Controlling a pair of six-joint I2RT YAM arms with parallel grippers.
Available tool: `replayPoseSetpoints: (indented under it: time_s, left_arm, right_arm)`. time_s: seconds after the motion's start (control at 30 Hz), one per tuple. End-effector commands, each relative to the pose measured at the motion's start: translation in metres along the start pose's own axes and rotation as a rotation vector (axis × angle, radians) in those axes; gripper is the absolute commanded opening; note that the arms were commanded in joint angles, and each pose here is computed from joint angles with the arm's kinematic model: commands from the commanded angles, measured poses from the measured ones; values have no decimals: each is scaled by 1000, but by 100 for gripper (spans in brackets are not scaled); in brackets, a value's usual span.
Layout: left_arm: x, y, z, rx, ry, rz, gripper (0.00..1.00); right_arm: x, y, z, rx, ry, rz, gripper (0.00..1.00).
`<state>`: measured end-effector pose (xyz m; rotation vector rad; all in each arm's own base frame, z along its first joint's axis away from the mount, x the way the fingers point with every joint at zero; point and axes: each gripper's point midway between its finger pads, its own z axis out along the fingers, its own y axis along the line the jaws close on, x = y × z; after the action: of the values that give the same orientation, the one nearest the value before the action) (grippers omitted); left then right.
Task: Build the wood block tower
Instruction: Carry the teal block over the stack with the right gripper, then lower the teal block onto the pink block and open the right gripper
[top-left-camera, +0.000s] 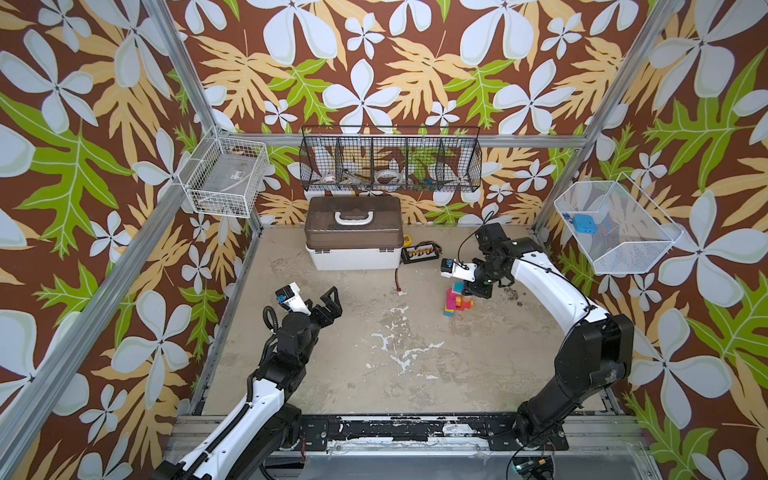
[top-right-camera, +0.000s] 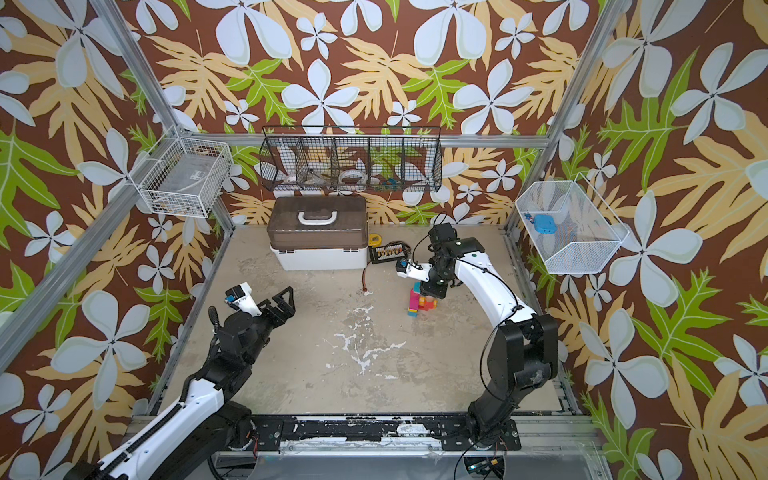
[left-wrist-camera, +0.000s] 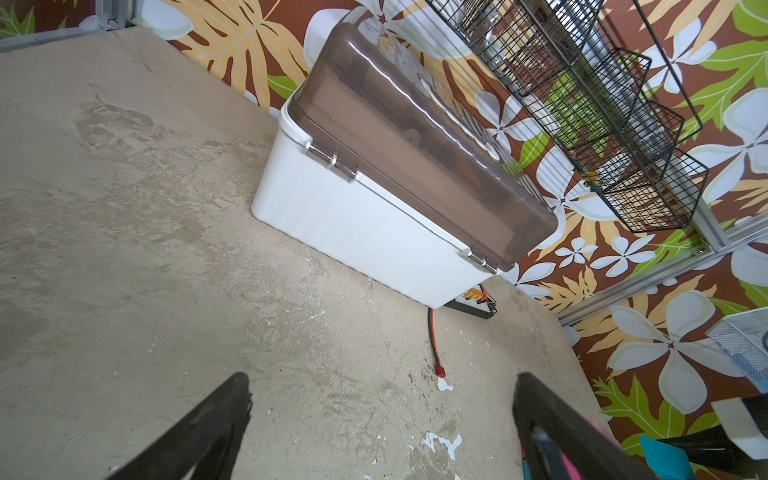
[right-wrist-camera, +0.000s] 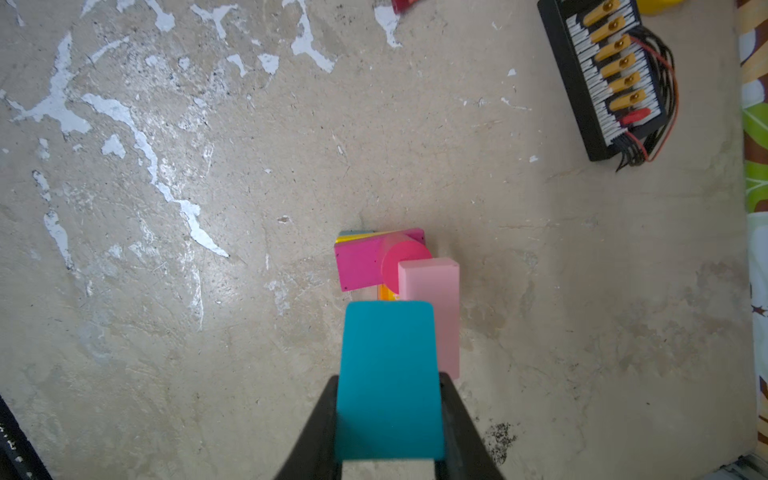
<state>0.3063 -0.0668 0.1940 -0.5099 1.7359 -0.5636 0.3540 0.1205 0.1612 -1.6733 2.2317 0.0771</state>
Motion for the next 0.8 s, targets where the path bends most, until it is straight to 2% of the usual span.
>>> replayPoseSetpoints:
  time_s: [0.0,0.33,0.77]
  left_arm:
    - [-4,-2,0,10,-17,-11,100]
    - [-1,-3,3,13,-2,-16,100]
    - [-2,-4,2,13,-2,-14,100]
  right_arm:
    - [3,-3,4,-2,27,14,0]
    - [-3,-19,12,4,22,10,0]
    - [7,-19,27,-12,44,15,1]
